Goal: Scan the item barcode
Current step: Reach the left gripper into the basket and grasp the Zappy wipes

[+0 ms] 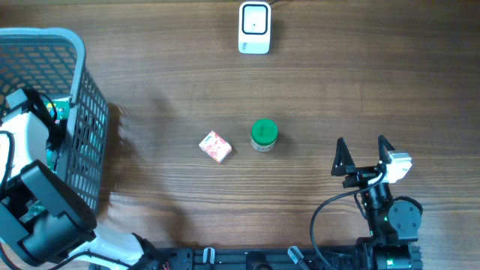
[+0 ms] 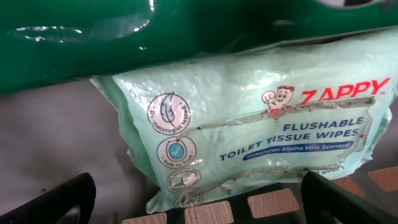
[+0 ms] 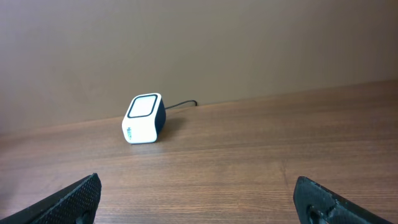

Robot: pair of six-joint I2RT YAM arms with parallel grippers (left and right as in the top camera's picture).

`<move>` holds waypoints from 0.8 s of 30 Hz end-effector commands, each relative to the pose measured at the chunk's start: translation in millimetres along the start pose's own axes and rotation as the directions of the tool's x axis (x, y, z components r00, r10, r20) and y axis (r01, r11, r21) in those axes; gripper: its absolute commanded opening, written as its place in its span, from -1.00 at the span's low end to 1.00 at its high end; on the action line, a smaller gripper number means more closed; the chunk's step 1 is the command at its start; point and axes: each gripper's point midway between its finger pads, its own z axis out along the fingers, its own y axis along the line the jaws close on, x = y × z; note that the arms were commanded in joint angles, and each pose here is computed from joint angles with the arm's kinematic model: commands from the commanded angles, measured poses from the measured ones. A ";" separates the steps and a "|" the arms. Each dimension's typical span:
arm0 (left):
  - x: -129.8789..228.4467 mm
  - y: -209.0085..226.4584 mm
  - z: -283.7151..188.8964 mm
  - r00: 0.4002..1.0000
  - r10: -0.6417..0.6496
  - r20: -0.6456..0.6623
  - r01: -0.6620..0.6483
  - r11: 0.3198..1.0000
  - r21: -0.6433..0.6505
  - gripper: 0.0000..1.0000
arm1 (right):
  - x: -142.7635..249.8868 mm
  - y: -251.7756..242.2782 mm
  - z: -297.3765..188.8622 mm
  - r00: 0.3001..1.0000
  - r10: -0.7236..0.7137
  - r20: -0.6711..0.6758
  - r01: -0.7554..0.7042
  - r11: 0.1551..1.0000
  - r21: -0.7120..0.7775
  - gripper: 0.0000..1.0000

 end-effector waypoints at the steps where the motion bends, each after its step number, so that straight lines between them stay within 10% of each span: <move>1: 2.2 0.4 4.8 1.000 0.000 -0.015 0.001 1.000 0.002 0.89 | -0.9 -0.5 -0.1 1.000 -0.012 0.005 0.011 1.000 0.004 0.99; 10: -25.7 6.0 3.6 0.992 0.009 0.130 -0.002 0.999 -0.052 0.89 | -0.9 -0.5 -0.1 1.000 -0.012 0.005 0.012 1.000 0.004 0.99; 13: -25.1 3.6 3.7 0.992 0.006 0.125 -0.001 0.999 -0.040 0.26 | -0.9 -0.5 -0.1 1.000 -0.011 0.005 0.011 1.000 0.004 1.00; 19: -12.5 16.6 27.5 0.996 0.003 0.092 0.001 0.999 -0.047 0.26 | -0.9 -0.5 -0.1 1.000 -0.012 0.005 0.011 1.000 0.004 1.00; 20: -3.2 24.0 40.7 0.998 0.002 0.066 0.002 0.999 -0.046 0.11 | -0.9 -0.5 -0.1 1.000 -0.012 0.005 0.012 1.000 0.004 0.99; 22: 6.5 35.3 53.1 0.999 -0.002 0.044 0.004 0.998 -0.061 -0.81 | -0.9 -0.5 -0.1 1.000 -0.012 0.005 0.011 1.000 0.004 0.99; 24: 8.4 35.8 49.0 0.999 -0.003 0.037 0.005 0.998 -0.062 -0.92 | -0.9 -0.5 -0.1 1.000 -0.011 0.005 0.011 1.000 0.004 0.99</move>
